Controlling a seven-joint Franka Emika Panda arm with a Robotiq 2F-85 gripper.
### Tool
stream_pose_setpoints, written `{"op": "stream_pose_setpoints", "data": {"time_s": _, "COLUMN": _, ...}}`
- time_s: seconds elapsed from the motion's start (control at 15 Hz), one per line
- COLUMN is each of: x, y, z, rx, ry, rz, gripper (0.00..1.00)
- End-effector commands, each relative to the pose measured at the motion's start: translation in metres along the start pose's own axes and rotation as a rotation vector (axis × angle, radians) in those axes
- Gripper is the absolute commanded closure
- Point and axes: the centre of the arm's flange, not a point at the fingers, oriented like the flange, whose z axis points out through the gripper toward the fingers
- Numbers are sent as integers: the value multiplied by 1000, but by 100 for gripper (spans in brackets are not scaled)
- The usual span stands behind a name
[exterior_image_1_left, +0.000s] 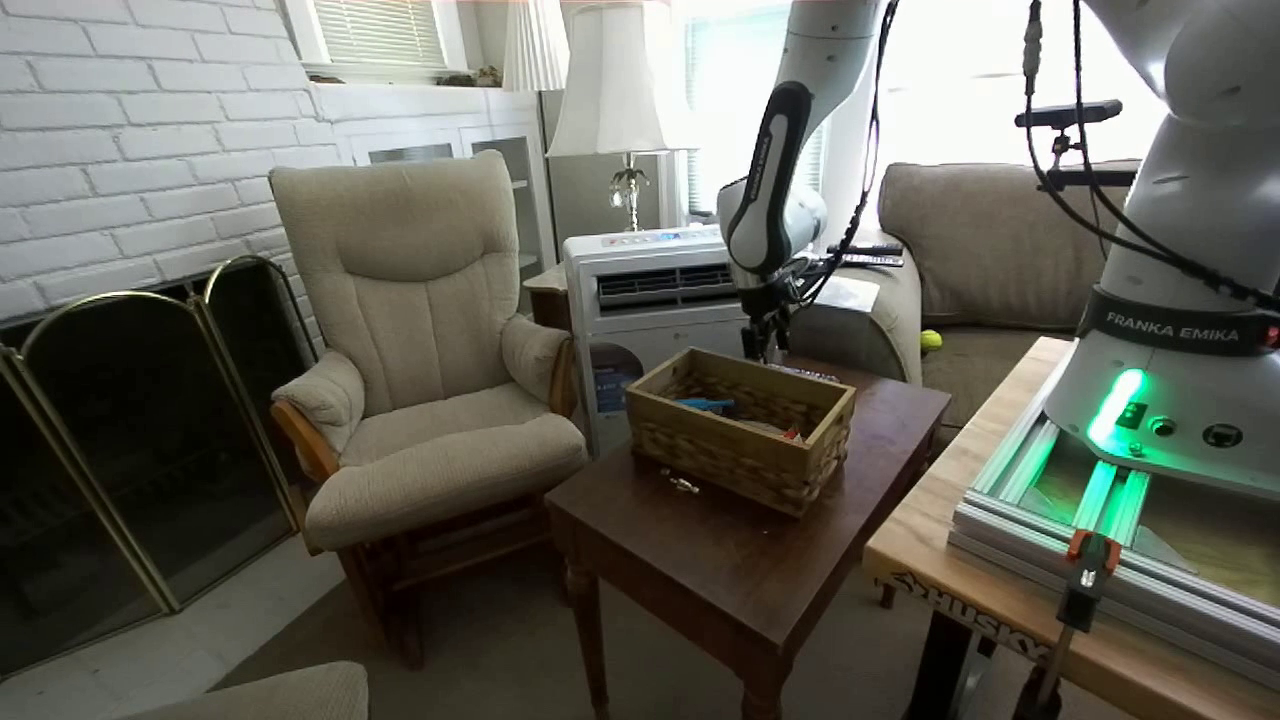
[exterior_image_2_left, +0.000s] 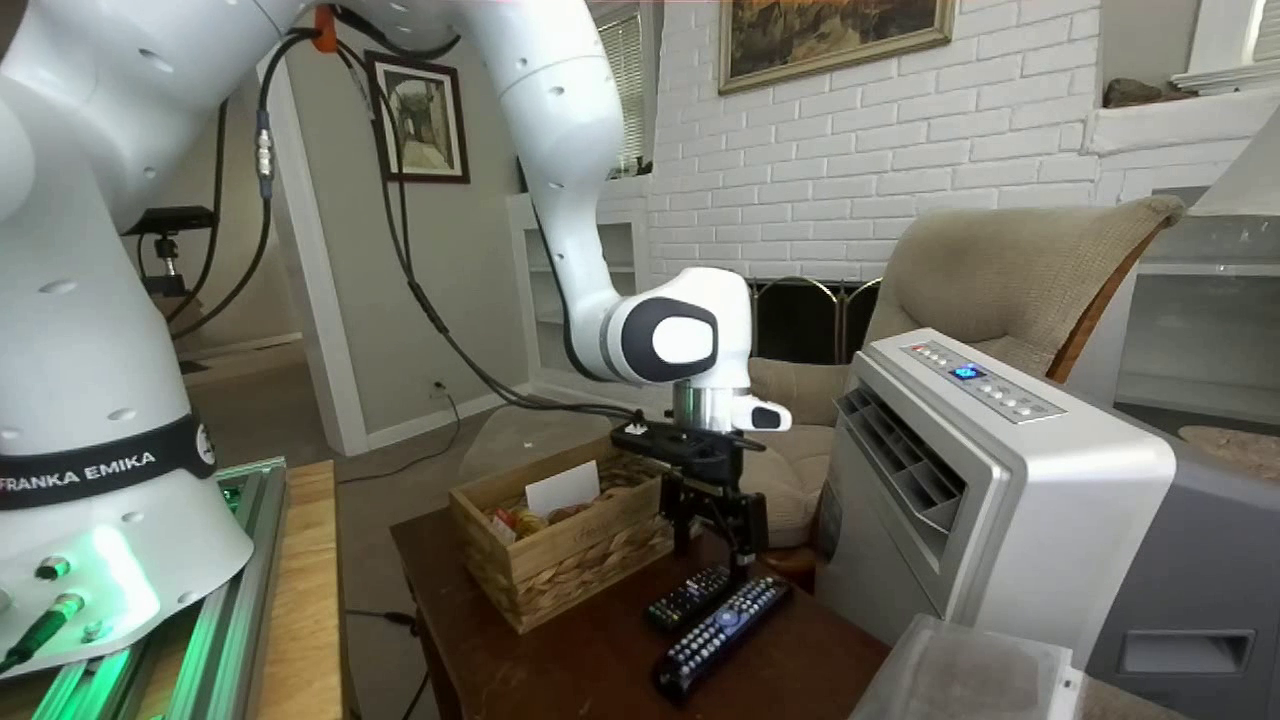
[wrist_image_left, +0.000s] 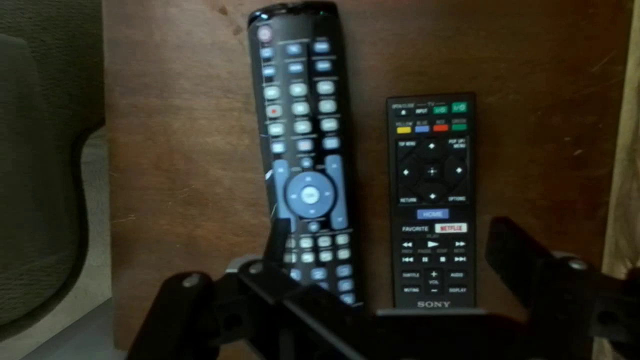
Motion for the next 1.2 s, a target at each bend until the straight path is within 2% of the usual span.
{"op": "stream_pose_setpoints", "data": {"time_s": 0.0, "x": -21, "y": 19, "z": -40, "rx": 18, "ry": -9, "rz": -24, "gripper": 0}}
{"op": "stream_pose_setpoints", "data": {"time_s": 0.2, "x": -30, "y": 39, "z": -67, "rx": 40, "ry": -50, "rz": -62, "gripper": 0}}
{"op": "stream_pose_setpoints", "data": {"time_s": 0.6, "x": -46, "y": 68, "z": -113, "rx": 57, "ry": -26, "rz": -124, "gripper": 0}}
{"op": "stream_pose_setpoints", "data": {"time_s": 0.87, "x": -70, "y": 66, "z": -136, "rx": 52, "ry": 37, "rz": -202, "gripper": 0}}
{"op": "stream_pose_setpoints", "data": {"time_s": 1.13, "x": -91, "y": 64, "z": -150, "rx": 43, "ry": 147, "rz": -273, "gripper": 0}}
